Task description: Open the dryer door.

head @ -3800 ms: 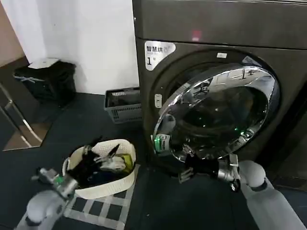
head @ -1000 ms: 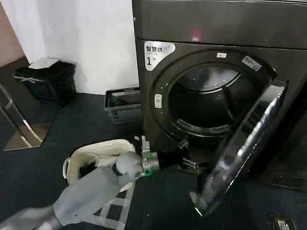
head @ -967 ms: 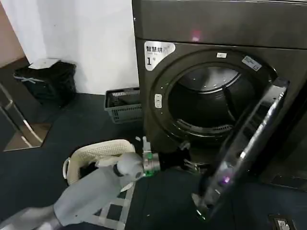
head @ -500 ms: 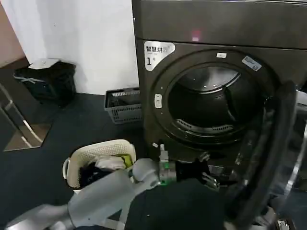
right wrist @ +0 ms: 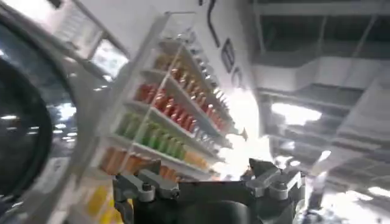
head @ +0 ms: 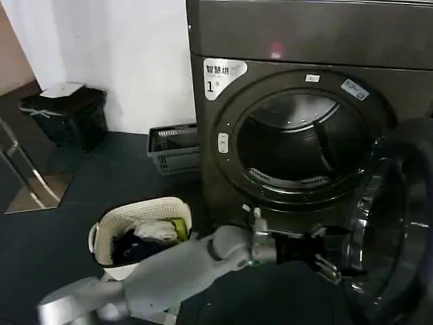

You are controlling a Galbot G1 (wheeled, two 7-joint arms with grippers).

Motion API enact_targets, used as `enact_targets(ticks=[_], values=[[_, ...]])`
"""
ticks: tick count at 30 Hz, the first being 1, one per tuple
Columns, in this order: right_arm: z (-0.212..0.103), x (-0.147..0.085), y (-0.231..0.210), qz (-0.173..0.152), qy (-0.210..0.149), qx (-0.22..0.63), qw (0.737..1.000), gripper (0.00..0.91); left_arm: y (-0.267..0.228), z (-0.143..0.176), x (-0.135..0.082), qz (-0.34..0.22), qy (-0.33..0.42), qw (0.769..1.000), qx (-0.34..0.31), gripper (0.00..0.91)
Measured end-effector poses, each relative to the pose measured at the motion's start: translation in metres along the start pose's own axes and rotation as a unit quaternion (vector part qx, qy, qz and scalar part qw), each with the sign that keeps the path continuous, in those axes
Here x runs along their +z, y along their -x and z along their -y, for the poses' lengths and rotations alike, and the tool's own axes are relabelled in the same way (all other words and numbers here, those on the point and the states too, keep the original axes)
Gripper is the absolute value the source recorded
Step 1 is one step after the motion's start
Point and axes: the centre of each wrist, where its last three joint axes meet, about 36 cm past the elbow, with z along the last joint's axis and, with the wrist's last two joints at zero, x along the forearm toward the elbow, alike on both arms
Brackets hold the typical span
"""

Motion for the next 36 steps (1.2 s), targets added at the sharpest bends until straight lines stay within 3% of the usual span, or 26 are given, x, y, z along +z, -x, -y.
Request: enact_targets(ticks=[22, 36], values=[[0.064, -0.037, -0.009, 0.029, -0.034, 0.073, 0.996, 0.907, 0.122, 0.021, 0.008, 0.002, 0.007, 0.999, 0.05, 0.907], [0.092, -0.052, -0.013, 0.04, -0.047, 0.101, 0.993, 0.907, 0.102, -0.009, 0.042, -0.052, 0.02, 0.998, -0.024, 0.907]])
